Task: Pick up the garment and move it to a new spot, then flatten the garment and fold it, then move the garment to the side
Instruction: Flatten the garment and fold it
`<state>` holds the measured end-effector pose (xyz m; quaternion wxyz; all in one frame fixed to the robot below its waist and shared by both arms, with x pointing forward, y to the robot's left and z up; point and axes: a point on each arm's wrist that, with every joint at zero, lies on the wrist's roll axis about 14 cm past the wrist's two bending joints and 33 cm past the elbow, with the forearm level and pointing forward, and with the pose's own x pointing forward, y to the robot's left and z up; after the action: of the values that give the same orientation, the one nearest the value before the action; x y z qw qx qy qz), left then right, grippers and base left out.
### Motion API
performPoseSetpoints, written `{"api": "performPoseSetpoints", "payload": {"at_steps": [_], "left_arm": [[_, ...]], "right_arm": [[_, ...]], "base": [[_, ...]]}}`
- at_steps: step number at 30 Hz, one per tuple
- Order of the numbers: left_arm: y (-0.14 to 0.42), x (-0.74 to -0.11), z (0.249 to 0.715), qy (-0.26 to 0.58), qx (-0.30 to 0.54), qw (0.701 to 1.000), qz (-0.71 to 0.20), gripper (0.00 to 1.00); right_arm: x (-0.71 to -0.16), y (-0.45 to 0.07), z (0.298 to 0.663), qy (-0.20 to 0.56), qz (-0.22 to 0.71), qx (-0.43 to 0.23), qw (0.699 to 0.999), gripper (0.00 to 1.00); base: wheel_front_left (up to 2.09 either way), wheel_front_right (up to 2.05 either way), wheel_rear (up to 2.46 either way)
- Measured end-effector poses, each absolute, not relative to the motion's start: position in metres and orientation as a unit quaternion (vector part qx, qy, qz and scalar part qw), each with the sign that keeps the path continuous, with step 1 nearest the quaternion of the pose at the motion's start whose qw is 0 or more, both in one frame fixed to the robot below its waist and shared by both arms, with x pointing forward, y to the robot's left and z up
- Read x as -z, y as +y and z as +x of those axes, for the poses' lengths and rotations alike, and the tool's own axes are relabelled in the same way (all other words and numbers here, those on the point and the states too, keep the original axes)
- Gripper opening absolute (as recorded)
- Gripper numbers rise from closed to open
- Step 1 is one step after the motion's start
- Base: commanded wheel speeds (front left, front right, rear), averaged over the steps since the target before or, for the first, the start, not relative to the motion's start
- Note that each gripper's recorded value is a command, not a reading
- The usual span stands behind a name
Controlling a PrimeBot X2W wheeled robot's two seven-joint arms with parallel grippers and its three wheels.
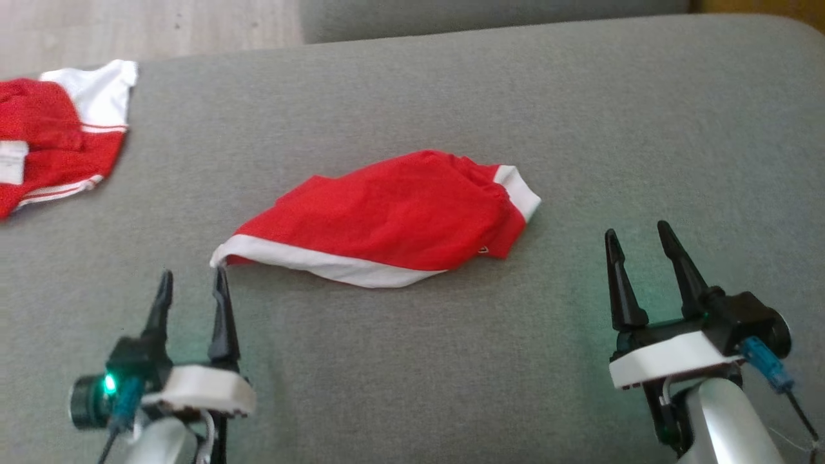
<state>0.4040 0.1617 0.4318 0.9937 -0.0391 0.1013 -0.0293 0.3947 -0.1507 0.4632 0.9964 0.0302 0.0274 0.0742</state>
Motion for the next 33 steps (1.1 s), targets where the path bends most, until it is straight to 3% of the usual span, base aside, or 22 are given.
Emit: {"api": "performPoseSetpoints", "payload": {"at_steps": [10, 15, 33], "left_arm": [[0.152, -0.446, 0.375, 0.08, 0.014, 0.993, -0.089, 1.0], [0.149, -0.443, 0.372, 0.084, 0.012, 0.991, -0.099, 1.0], [0.161, -0.436, 0.376, 0.09, -0.011, 0.992, -0.093, 1.0]], "right_arm": [[-0.432, -0.095, 0.39, 0.079, 0.009, -0.162, 0.984, 1.0], [-0.415, -0.068, 0.407, 0.112, -0.022, -0.208, 0.972, 1.0], [-0.383, -0.035, 0.45, 0.17, -0.001, -0.243, 0.955, 1.0]], "base": [[0.0, 0.0, 0.0], [0.0, 0.0, 0.0], [0.0, 0.0, 0.0]]}}
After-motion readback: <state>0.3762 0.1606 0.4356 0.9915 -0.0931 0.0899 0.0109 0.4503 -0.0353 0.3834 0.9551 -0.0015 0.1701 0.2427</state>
